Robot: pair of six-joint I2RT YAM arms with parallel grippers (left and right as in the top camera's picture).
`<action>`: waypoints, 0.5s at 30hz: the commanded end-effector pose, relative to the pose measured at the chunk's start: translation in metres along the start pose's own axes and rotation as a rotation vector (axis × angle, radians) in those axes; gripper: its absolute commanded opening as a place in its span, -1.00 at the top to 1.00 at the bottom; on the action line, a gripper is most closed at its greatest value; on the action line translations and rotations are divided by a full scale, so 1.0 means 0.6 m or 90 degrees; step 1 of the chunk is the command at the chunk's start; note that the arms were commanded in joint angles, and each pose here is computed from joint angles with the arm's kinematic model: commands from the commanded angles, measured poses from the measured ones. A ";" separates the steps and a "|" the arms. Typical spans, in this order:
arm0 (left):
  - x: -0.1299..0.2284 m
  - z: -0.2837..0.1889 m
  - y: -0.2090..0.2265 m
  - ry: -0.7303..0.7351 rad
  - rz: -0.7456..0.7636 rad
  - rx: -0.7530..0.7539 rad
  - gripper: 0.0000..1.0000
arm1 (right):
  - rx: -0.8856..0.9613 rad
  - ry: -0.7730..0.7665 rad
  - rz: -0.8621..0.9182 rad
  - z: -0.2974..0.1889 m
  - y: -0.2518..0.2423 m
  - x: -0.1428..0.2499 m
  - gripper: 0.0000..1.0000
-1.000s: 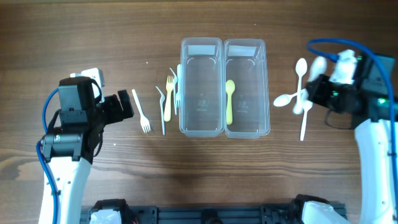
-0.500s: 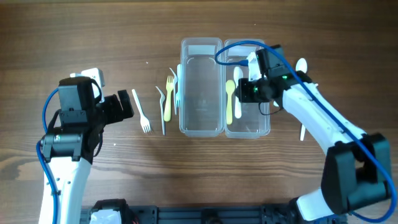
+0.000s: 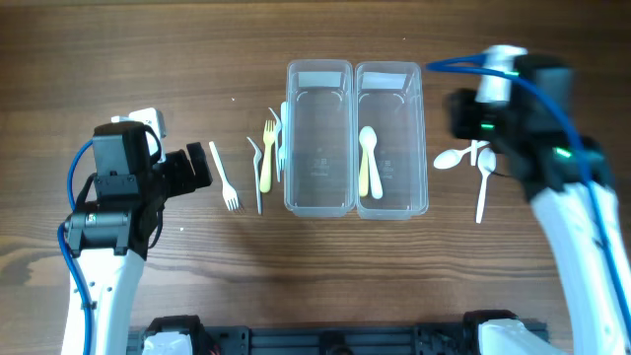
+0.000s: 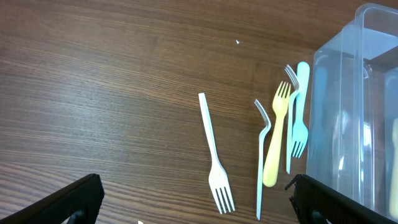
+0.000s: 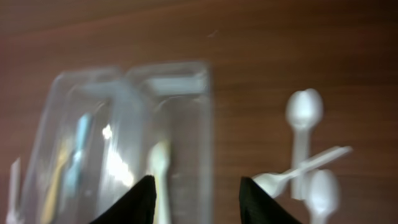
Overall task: Pack container
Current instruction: 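Place the white spoon into the right container and release, then grasp another white spoon with the right gripper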
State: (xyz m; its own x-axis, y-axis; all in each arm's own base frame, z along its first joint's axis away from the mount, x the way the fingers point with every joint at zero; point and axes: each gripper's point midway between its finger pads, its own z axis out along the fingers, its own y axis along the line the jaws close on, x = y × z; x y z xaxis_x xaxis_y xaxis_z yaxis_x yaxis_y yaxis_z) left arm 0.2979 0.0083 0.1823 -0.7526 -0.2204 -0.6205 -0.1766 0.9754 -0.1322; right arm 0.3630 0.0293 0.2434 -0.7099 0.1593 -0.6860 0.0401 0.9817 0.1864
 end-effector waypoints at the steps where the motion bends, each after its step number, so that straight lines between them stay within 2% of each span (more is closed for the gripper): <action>1: -0.014 -0.007 0.003 -0.016 0.009 -0.004 -0.99 | 0.177 0.029 0.091 -0.006 -0.121 0.026 0.14; 3: -0.014 -0.007 0.003 -0.016 0.009 -0.004 -1.00 | 0.219 0.083 0.120 0.018 -0.159 0.069 -0.05; 6: -0.014 -0.007 0.003 -0.016 0.009 -0.004 -1.00 | 0.253 0.175 0.151 0.078 -0.203 0.147 -0.14; 10: -0.014 -0.007 0.003 -0.016 0.009 -0.004 -1.00 | 0.262 0.283 0.176 0.152 -0.232 0.225 -0.14; 15: -0.014 -0.007 0.003 -0.016 0.008 -0.004 -1.00 | 0.267 0.338 0.184 0.192 -0.246 0.266 -0.09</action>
State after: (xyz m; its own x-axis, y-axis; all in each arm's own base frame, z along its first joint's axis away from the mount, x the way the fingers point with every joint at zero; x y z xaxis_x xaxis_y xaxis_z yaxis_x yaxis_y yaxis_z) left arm 0.2979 0.0083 0.1823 -0.7530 -0.2181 -0.6208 -0.1749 0.9759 -0.1307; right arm 0.3250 -0.0774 0.0356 -0.8749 0.4326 -0.2175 0.4524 0.8905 -0.0488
